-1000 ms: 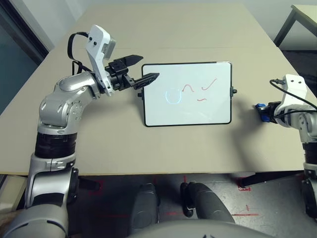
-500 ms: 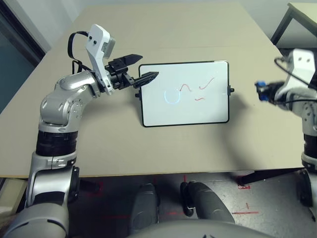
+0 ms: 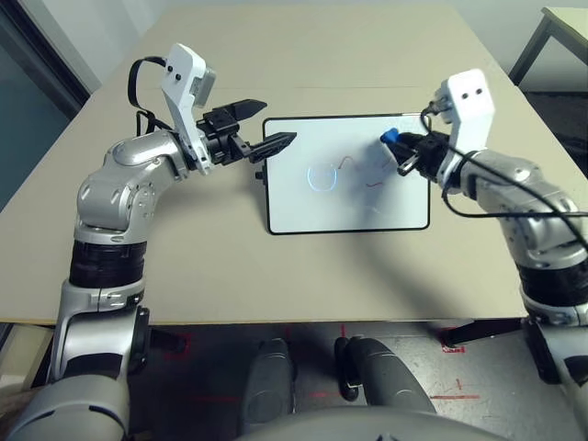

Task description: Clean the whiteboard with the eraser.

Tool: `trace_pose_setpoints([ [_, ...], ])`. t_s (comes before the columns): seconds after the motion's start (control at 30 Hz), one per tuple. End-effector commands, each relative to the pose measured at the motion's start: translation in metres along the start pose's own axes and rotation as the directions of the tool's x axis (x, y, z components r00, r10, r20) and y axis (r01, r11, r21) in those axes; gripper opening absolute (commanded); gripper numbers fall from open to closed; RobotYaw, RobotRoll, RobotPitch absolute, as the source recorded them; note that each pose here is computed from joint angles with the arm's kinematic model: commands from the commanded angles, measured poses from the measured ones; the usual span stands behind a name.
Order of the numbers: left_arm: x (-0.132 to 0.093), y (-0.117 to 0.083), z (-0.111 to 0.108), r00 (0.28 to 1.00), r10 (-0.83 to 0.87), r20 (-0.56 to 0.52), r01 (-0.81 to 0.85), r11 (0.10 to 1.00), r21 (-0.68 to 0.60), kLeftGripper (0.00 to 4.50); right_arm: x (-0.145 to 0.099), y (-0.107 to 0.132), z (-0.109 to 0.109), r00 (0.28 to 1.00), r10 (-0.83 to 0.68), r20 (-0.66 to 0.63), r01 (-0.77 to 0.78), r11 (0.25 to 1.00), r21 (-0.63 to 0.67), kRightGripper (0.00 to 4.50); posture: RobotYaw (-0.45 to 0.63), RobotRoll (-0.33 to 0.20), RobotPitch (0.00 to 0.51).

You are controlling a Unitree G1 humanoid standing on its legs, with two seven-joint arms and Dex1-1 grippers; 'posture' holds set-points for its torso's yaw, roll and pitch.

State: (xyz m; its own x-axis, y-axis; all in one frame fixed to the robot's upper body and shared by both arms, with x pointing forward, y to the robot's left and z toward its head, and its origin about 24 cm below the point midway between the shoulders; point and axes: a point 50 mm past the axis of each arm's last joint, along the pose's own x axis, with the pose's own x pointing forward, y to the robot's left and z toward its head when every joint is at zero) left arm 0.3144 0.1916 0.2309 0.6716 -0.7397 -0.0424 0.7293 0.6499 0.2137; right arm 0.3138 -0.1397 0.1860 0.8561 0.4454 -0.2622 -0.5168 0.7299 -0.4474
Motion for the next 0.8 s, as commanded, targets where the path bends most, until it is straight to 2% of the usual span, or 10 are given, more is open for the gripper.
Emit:
trace_pose_setpoints([
  [0.03,-0.001,0.0,0.001,1.0,-0.003,-0.014,0.003,1.0,0.01,4.5,0.008,0.008,-0.011,1.0,0.007,-0.021,-0.008,0.999,-0.041,0.61,0.01,0.0,0.124],
  [0.23,0.0,0.0,0.002,1.0,-0.002,-0.014,0.002,1.0,0.012,4.5,0.015,0.027,-0.025,0.995,0.074,-0.059,-0.076,0.997,-0.022,0.6,0.01,0.0,0.125],
  [0.53,0.001,0.001,0.002,1.0,-0.005,-0.014,0.005,1.0,0.015,4.5,0.013,0.043,-0.027,0.988,0.14,-0.071,-0.138,0.99,0.039,0.6,0.01,0.0,0.121],
  [0.6,0.002,0.001,0.002,1.0,-0.006,-0.013,0.006,1.0,0.016,4.5,0.012,0.039,-0.027,0.99,0.121,-0.074,-0.119,0.992,0.031,0.6,0.01,0.0,0.118],
  [0.8,0.002,0.0,0.002,1.0,-0.009,-0.011,0.009,1.0,0.017,4.5,0.009,-0.002,-0.019,0.997,-0.049,-0.057,0.049,0.999,0.003,0.6,0.01,0.0,0.113],
])
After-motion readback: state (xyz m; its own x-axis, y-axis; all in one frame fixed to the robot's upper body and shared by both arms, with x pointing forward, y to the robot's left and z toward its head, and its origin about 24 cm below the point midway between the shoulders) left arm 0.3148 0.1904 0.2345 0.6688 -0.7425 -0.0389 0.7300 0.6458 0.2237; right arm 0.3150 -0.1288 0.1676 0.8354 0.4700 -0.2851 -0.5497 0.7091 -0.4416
